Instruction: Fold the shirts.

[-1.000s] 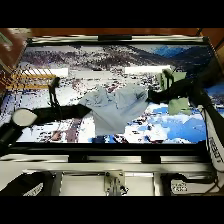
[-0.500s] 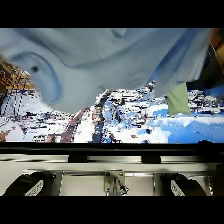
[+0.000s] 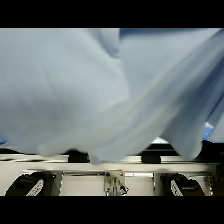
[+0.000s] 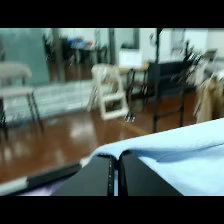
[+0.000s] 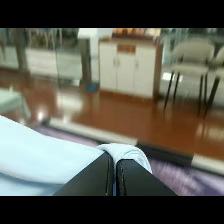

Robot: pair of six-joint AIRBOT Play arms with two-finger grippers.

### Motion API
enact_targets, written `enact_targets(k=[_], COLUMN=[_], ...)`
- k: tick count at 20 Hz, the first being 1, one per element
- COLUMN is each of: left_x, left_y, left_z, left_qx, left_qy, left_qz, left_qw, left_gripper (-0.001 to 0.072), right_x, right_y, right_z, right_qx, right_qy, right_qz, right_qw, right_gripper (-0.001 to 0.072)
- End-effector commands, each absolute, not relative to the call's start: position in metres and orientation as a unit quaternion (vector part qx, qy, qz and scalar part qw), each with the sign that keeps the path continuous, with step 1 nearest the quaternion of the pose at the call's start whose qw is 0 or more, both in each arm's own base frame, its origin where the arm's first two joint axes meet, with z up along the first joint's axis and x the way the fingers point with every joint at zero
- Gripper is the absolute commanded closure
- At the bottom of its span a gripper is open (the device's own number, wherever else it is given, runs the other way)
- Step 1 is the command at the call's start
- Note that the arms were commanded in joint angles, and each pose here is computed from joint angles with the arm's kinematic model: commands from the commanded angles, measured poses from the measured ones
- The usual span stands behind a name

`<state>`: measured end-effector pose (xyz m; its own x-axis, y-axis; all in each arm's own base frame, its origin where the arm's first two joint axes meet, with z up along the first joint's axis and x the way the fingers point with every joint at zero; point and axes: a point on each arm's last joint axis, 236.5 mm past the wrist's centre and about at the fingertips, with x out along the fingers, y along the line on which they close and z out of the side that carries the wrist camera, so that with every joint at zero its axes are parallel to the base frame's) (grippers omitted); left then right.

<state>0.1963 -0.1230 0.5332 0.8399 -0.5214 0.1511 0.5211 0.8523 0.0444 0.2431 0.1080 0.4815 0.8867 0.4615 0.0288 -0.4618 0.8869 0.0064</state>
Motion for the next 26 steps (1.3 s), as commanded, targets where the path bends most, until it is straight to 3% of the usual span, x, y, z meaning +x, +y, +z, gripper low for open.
enact_targets(k=[1,4,8,11,14,18,19,20,21,22,24,26], left_x=[0.244,0.294,0.339,0.361,0.374,0.38,0.38,0.38,0.378,0.375,0.352,0.314], left_y=[-0.076,-0.041,-0.041,-0.044,-0.046,-0.059,-0.069,-0.082,-0.091,-0.094,-0.075,-0.05], left_z=[0.448,0.346,0.21,0.134,0.086,0.035,0.025,0.021,0.023,0.029,0.034,0.034], left_qx=[0.053,0.066,0.038,-0.002,-0.022,-0.048,-0.078,-0.131,-0.169,-0.193,-0.176,-0.166], left_qy=[0.067,0.196,0.326,0.396,0.452,0.515,0.528,0.538,0.545,0.551,0.593,0.647], left_qz=[-0.161,-0.084,-0.069,-0.051,-0.038,-0.047,-0.051,-0.05,-0.058,-0.064,-0.072,-0.075], left_qw=[0.983,0.975,0.942,0.917,0.891,0.855,0.844,0.831,0.819,0.809,0.782,0.74], left_gripper=[0.0673,0.0673,0.0672,0.0673,0.0672,0.0672,0.0644,0.0411,0.0133,0.0073,0.0073,0.0092], right_x=[0.279,0.339,0.409,0.464,0.507,0.513,0.509,0.504,0.496,0.488,0.465,0.422], right_y=[0.117,0.124,0.163,0.193,0.193,0.189,0.191,0.192,0.191,0.183,0.144,0.069], right_z=[0.385,0.284,0.139,0.078,0.062,0.053,0.052,0.053,0.057,0.062,0.074,0.073], right_qx=[0.013,0.05,0.081,0.109,0.15,0.145,0.149,0.15,0.138,0.119,0.051,-0.036], right_qy=[0.186,0.328,0.451,0.448,0.408,0.408,0.415,0.424,0.432,0.439,0.461,0.533], right_qz=[0.266,0.275,0.283,0.267,0.22,0.209,0.212,0.216,0.222,0.222,0.201,0.131], right_qw=[0.946,0.902,0.843,0.846,0.873,0.877,0.872,0.866,0.863,0.863,0.863,0.835], right_gripper=[0.065,0.065,0.065,0.0649,0.0648,0.0639,0.053,0.0213,0.0074,0.0074,0.0074,0.0076])
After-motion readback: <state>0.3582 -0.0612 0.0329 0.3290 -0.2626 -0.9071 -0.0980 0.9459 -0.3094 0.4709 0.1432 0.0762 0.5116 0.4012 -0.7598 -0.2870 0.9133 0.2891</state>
